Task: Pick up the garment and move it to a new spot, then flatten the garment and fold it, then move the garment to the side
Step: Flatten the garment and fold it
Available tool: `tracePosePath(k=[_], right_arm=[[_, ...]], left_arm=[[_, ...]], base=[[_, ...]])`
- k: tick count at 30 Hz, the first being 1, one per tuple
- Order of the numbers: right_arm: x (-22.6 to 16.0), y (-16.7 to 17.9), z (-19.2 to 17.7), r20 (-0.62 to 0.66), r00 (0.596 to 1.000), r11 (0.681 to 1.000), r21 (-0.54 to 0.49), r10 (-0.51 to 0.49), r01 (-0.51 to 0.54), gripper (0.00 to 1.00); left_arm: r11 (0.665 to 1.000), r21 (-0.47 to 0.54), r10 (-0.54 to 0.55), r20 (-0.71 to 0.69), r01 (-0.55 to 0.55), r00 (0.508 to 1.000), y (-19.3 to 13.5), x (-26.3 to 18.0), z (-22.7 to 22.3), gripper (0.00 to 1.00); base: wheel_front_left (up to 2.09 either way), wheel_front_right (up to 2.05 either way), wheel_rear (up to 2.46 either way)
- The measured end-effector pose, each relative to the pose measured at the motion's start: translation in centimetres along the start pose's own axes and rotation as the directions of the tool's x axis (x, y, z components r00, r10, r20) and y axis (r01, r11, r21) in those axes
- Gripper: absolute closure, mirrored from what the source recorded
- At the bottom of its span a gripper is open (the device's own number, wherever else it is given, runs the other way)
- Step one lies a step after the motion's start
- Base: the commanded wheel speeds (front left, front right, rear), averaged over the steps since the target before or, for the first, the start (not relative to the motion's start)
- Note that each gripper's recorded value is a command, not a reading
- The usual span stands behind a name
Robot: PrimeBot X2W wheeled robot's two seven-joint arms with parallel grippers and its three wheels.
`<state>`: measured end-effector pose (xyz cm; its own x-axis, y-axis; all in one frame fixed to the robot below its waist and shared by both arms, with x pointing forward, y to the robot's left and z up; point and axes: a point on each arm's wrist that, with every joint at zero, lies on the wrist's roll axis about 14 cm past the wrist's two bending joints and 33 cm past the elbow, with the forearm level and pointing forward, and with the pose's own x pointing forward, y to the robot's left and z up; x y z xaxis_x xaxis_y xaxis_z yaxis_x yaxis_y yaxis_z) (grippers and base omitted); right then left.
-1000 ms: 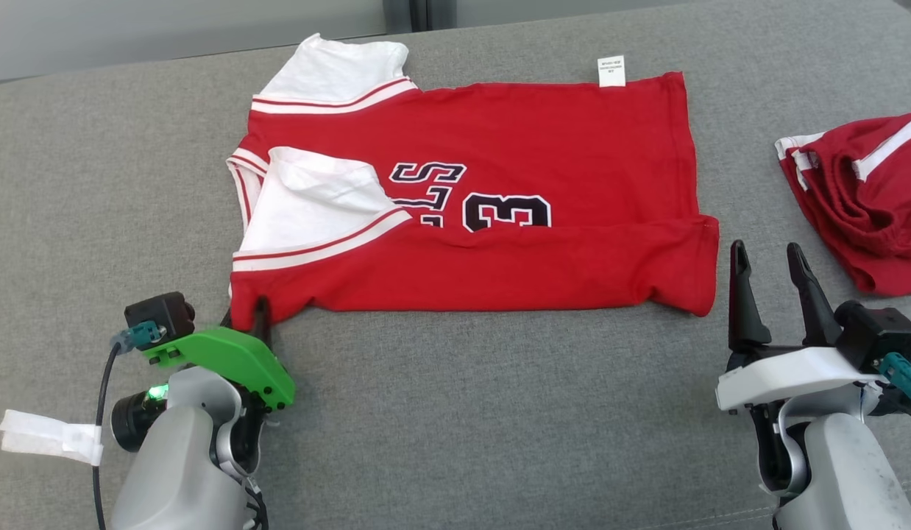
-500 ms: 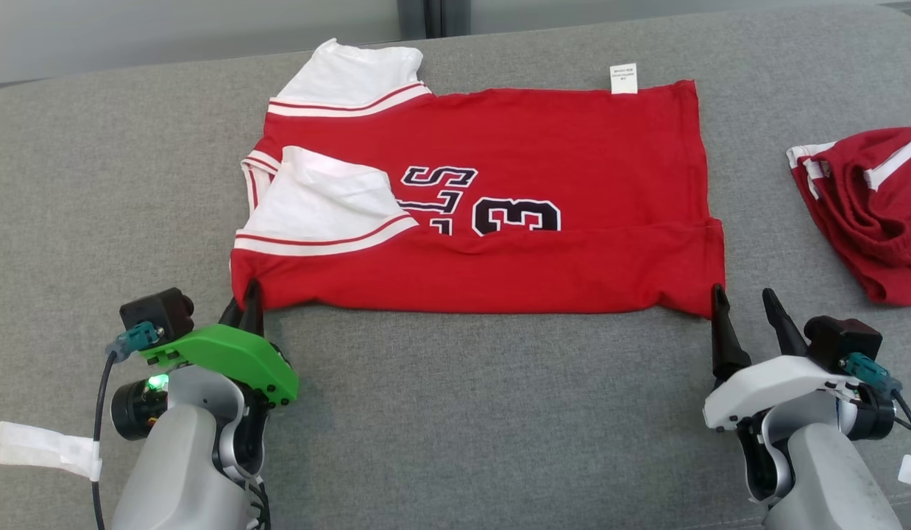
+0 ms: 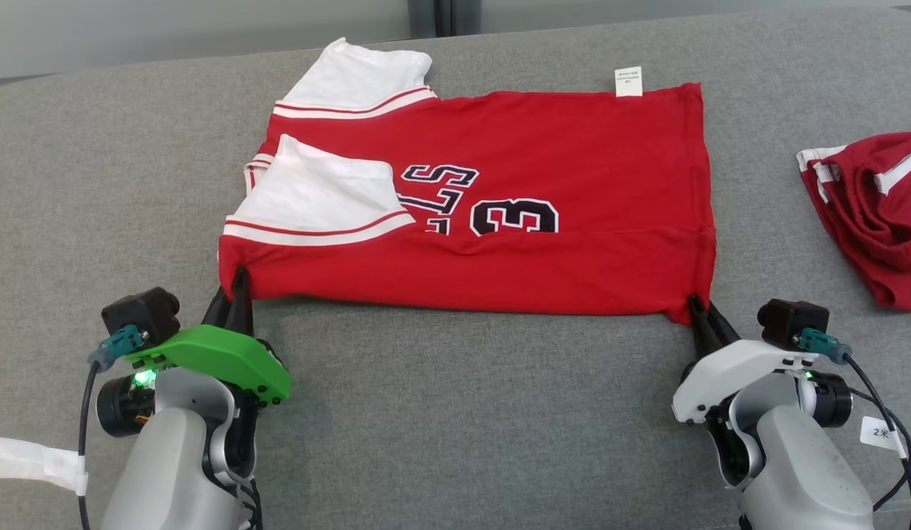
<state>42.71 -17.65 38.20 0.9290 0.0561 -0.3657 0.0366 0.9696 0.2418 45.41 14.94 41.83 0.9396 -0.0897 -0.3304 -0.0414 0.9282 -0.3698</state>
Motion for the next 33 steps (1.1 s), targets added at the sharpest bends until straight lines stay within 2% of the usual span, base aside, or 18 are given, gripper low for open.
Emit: tracePosePath(k=[8,14,20,24,30,31,32,33], right_arm=[[-0.7,0.8,3.2,0.092,0.995,0.999,0.024,0.026,-0.028,1.0],[-4.0,-0.3,2.9,0.065,0.998,1.0,-0.002,0.006,-0.006,1.0],[-7.4,-1.2,1.3,0.003,1.0,1.0,-0.001,-0.018,0.018,1.0],[-8.8,-1.6,0.2,-0.031,0.999,0.999,0.01,-0.031,0.031,1.0],[-9.7,-2.1,-0.6,-0.049,0.998,0.999,0.028,-0.044,0.045,0.99],[-9.8,-2.2,-0.7,-0.048,0.998,0.998,0.029,-0.048,0.049,0.71],[-9.9,-2.3,-0.7,-0.045,0.998,0.998,0.031,-0.051,0.053,0.29],[-9.9,-2.4,-0.7,-0.041,0.998,0.998,0.032,-0.056,0.057,0.0]], left_arm=[[0.999,0.042,-0.027,0.043,0.025,0.999,-0.1,-1.7,1.5,1.0],[0.998,0.056,-0.035,-0.002,0.035,0.999,-0.2,-5.5,0.4,1.0],[1.0,0.018,0.001,-0.093,0.001,0.996,0.1,-9.7,-2.1,1.0],[0.999,-0.005,0.037,-0.154,-0.039,0.987,0.7,-11.4,-3.9,1.0],[0.999,-0.027,0.032,-0.201,-0.038,0.979,0.3,-12.1,-5.5,1.0],[0.999,-0.029,0.033,-0.204,-0.039,0.978,0.3,-12.2,-5.7,0.98],[0.999,-0.029,0.035,-0.196,-0.041,0.98,0.3,-12.1,-5.6,0.55],[0.999,-0.026,0.037,-0.19,-0.043,0.981,0.4,-12.0,-5.5,0.13]], base=[[0.0,0.0,0.0],[0.0,0.0,0.0],[0.0,0.0,0.0],[0.0,0.0,0.0],[0.0,0.0,0.0],[0.0,0.0,0.0],[0.0,0.0,0.0],[0.0,0.0,0.0]])
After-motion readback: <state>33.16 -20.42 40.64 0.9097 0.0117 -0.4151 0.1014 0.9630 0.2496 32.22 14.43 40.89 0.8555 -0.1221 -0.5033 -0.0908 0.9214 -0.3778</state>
